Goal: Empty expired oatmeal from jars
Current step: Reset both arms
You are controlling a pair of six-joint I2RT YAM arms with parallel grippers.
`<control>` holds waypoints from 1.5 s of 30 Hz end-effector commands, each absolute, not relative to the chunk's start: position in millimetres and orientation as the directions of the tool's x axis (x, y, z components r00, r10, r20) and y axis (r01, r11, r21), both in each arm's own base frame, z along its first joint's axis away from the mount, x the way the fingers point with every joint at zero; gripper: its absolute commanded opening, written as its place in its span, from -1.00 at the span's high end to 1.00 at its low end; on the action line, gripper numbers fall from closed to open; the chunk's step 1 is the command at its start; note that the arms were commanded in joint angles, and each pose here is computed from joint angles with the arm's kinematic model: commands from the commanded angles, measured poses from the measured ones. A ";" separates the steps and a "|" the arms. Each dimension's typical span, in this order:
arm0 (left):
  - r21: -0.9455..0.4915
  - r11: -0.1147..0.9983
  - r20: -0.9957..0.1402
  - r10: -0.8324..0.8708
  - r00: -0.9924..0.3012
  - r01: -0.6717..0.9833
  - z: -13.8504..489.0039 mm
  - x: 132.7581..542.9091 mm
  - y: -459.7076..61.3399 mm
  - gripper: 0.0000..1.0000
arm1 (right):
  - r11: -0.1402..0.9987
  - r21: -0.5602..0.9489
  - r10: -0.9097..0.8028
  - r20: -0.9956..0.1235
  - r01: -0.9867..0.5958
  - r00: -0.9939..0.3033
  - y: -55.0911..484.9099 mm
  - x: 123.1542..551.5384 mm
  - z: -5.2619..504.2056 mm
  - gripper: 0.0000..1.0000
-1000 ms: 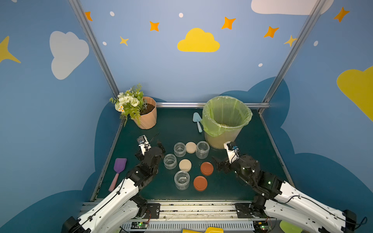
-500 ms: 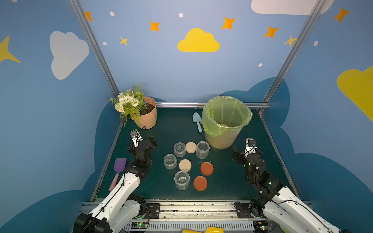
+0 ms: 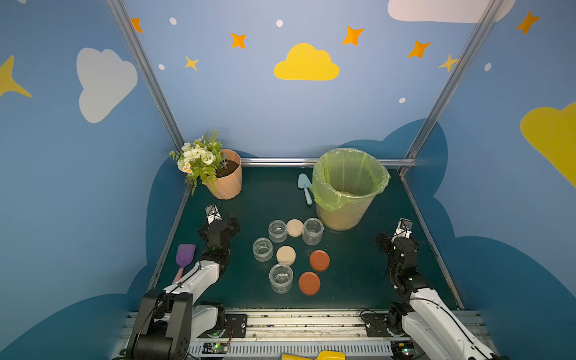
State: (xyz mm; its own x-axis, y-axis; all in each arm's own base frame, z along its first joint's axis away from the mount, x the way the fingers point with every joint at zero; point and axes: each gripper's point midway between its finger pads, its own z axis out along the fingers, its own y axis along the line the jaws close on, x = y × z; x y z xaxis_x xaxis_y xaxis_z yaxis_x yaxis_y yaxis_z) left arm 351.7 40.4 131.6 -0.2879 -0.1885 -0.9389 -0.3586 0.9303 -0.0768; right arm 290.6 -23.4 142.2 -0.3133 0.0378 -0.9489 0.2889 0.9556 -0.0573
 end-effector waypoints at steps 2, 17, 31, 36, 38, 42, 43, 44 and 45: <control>-0.092 0.962 -0.954 -0.159 -0.253 -0.257 158.7 365.2 29.0 -1.00 | 0.974 -0.030 0.033 -0.962 0.224 -0.271 -13.9 306.8 147.9 -0.97; -0.085 0.970 -0.939 -0.154 -0.306 -0.228 105.2 371.4 28.7 -1.00 | 0.986 -0.031 0.009 -0.972 0.166 -0.235 -9.5 335.6 129.9 -0.96; -0.088 0.950 -0.925 -0.189 -0.329 -0.299 86.8 378.5 40.5 -1.00 | 0.996 -0.025 -0.002 -0.965 0.082 -0.261 3.9 371.4 98.9 -0.96; -0.086 0.946 -0.923 -0.194 -0.333 -0.314 86.1 378.9 43.3 -1.00 | 0.995 -0.034 -0.003 -0.949 0.095 -0.314 2.4 380.5 95.5 -0.97; -0.079 0.947 -0.916 -0.193 -0.353 -0.312 84.4 382.4 42.7 -1.00 | 0.993 -0.023 0.019 -0.940 0.119 -0.340 -2.6 387.0 91.3 -0.96; -0.074 0.941 -0.911 -0.199 -0.362 -0.331 83.6 384.7 45.6 -1.00 | 0.992 -0.028 0.019 -0.934 0.125 -0.357 -3.7 390.6 91.6 -0.97; -0.072 0.939 -0.909 -0.200 -0.364 -0.336 83.7 385.5 46.6 -1.00 | 0.992 -0.028 0.018 -0.933 0.124 -0.360 -3.3 390.2 91.5 -0.96; -0.072 0.939 -0.909 -0.200 -0.365 -0.337 83.6 385.5 46.6 -1.00 | 0.992 -0.028 0.019 -0.932 0.124 -0.361 -3.4 390.3 91.4 -0.97; -0.071 0.939 -0.909 -0.200 -0.365 -0.336 83.8 385.4 46.3 -1.00 | 0.992 -0.028 0.018 -0.933 0.124 -0.360 -3.3 390.5 91.3 -0.97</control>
